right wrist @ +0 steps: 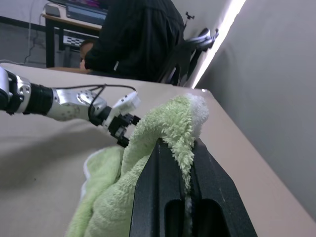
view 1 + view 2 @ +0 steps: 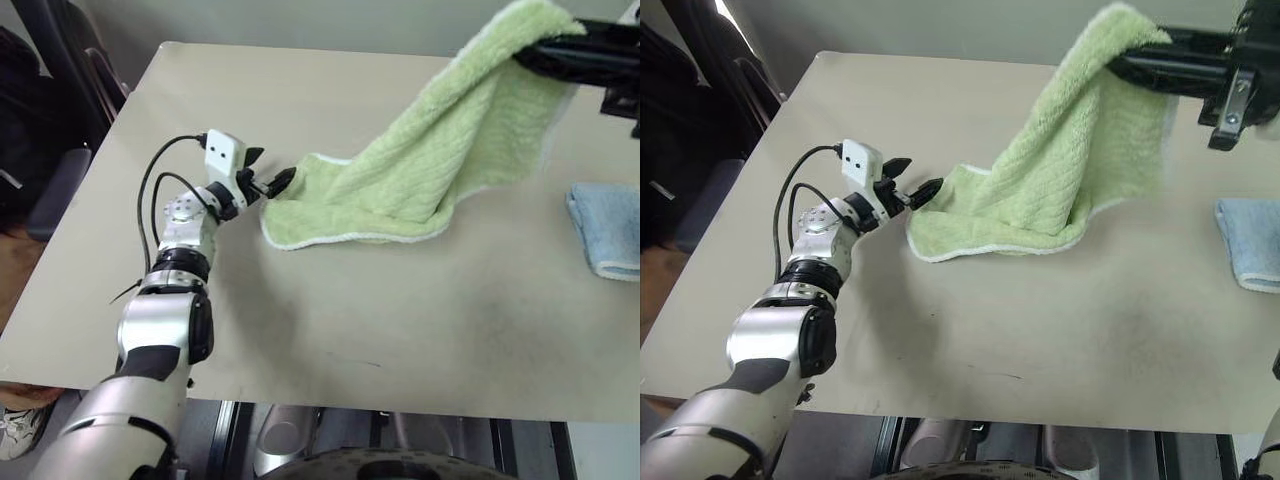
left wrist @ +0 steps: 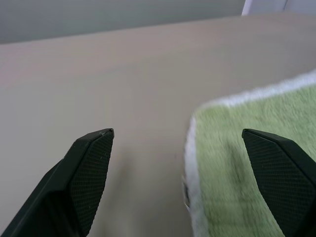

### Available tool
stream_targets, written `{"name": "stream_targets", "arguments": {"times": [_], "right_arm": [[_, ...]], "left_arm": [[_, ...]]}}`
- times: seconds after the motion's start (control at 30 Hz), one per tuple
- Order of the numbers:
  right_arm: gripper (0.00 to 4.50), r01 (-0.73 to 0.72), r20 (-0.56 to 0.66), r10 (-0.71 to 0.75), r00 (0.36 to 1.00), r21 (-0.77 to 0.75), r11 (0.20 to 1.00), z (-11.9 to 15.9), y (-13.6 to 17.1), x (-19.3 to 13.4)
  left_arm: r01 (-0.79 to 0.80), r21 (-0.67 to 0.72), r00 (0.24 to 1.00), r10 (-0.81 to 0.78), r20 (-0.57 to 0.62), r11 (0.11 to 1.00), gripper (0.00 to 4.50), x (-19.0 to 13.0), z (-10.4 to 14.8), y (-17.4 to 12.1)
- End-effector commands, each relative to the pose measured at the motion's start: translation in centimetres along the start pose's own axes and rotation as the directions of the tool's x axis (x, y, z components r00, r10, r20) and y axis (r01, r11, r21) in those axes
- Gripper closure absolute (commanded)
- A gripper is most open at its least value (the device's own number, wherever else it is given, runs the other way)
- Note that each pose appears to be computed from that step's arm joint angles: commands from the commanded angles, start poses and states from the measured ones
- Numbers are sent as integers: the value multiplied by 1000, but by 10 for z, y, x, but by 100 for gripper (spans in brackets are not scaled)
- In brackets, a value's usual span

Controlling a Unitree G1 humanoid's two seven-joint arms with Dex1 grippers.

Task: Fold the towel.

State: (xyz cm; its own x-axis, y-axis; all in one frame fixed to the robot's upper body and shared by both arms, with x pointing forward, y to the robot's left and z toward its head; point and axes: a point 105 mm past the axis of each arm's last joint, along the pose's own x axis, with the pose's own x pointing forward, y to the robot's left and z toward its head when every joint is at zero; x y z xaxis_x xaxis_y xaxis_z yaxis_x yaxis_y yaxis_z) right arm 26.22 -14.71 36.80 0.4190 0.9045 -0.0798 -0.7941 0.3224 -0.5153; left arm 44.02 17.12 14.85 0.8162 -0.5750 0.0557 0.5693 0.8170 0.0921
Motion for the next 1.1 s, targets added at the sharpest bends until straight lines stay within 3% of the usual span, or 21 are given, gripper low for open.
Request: {"name": "stream_targets", "arguments": {"times": [0.03,0.3,0.7,0.87,0.97,1.1], "right_arm": [[448,-15,35,17,999,-49,999,16,1,-2],[448,-70,54,74,996,-77,995,24,-1,4],[448,-175,121,180,976,-44,984,43,9,4],[448,-190,131,195,972,-50,980,45,11,5],[448,-210,111,216,970,-69,975,43,14,5],[448,-186,85,190,978,-58,981,37,9,7]], "left_arm": [[17,-22,995,-15,96,1000,0,8,21,-3],[130,-96,987,-119,108,987,0,18,21,-22],[240,-142,970,-231,78,960,0,26,44,-26],[431,28,899,-426,-103,902,0,28,39,-50],[592,192,788,-512,-341,783,0,17,23,-60],[605,256,787,-518,-334,754,0,24,39,-63]]}}
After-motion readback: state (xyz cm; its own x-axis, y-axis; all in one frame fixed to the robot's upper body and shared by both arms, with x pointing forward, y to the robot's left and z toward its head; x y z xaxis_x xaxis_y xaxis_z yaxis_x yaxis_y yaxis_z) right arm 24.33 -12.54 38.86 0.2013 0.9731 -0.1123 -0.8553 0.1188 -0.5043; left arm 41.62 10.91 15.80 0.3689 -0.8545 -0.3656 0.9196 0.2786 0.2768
